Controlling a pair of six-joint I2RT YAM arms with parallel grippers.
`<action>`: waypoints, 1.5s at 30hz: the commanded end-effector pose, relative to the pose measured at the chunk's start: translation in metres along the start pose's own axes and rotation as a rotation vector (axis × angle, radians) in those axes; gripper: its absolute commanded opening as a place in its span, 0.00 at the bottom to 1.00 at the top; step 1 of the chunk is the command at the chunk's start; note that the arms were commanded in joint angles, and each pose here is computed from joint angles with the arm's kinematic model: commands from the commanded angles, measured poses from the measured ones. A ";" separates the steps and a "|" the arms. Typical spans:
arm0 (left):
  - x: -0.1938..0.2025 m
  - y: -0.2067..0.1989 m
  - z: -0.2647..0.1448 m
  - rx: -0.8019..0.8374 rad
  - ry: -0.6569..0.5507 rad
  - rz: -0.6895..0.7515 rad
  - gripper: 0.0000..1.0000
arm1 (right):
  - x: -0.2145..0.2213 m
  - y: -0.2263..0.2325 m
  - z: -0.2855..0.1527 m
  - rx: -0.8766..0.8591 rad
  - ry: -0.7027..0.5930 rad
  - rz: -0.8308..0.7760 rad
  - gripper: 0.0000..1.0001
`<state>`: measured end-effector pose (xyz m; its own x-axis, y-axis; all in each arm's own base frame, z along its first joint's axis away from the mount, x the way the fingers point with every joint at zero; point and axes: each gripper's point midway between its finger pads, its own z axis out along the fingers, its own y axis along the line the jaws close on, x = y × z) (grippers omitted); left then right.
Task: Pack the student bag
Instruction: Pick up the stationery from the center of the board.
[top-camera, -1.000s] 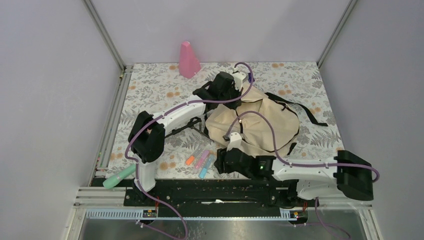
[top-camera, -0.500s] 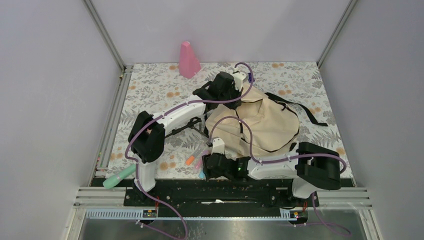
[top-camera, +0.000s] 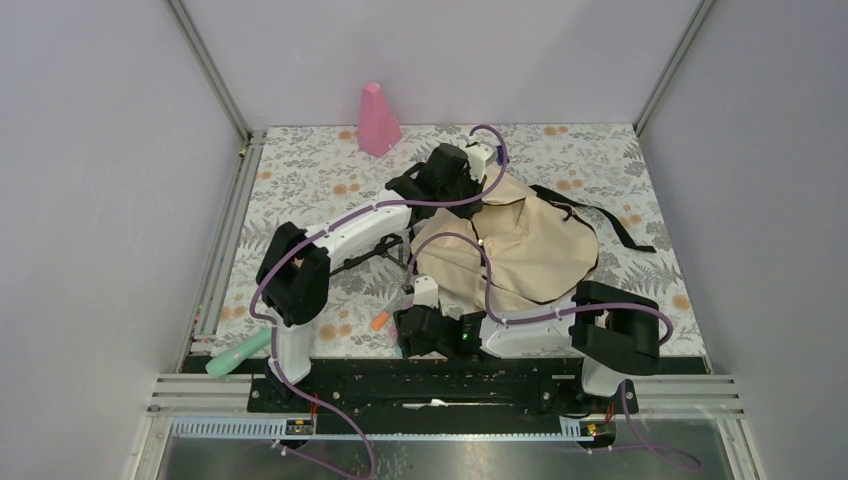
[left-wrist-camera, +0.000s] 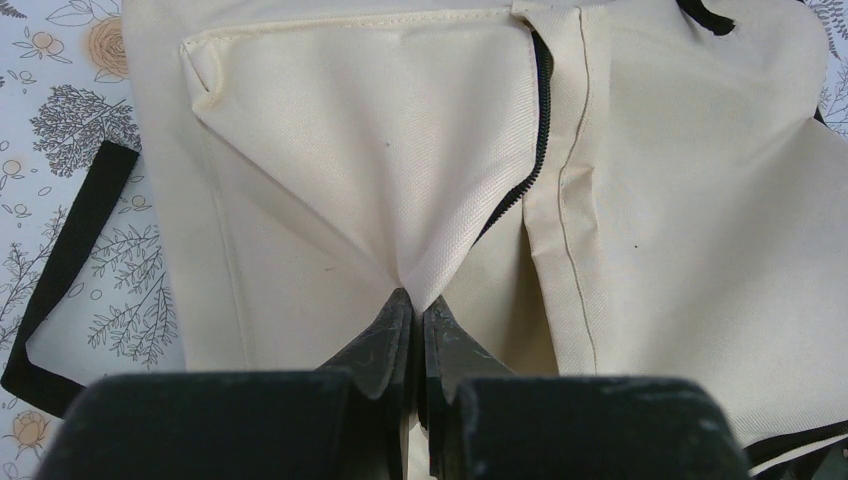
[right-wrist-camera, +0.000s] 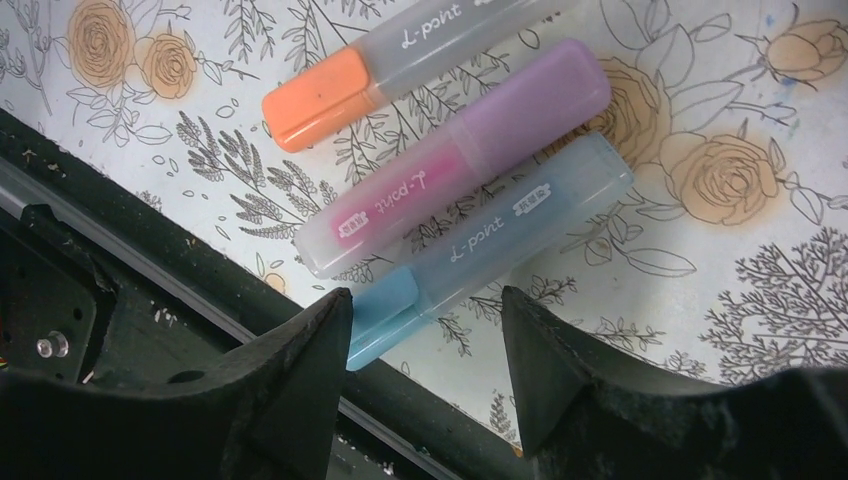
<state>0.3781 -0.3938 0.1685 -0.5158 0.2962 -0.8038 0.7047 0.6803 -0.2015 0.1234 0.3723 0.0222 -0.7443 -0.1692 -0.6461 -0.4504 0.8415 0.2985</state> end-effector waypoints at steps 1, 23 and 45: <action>-0.044 0.002 -0.017 -0.020 -0.122 0.030 0.00 | -0.010 0.008 0.004 0.023 -0.016 -0.044 0.64; -0.046 0.001 -0.019 -0.020 -0.126 0.032 0.00 | 0.001 -0.045 -0.017 0.210 0.023 -0.123 0.66; -0.044 0.000 -0.018 -0.015 -0.122 0.032 0.00 | 0.017 -0.027 -0.017 0.197 0.099 -0.183 0.53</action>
<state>0.3782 -0.3938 0.1685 -0.5142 0.2978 -0.8043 0.7059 0.6796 -0.1997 0.1169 0.3321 0.0132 -0.7071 -0.3609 -0.6081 -0.4805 0.8762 0.0388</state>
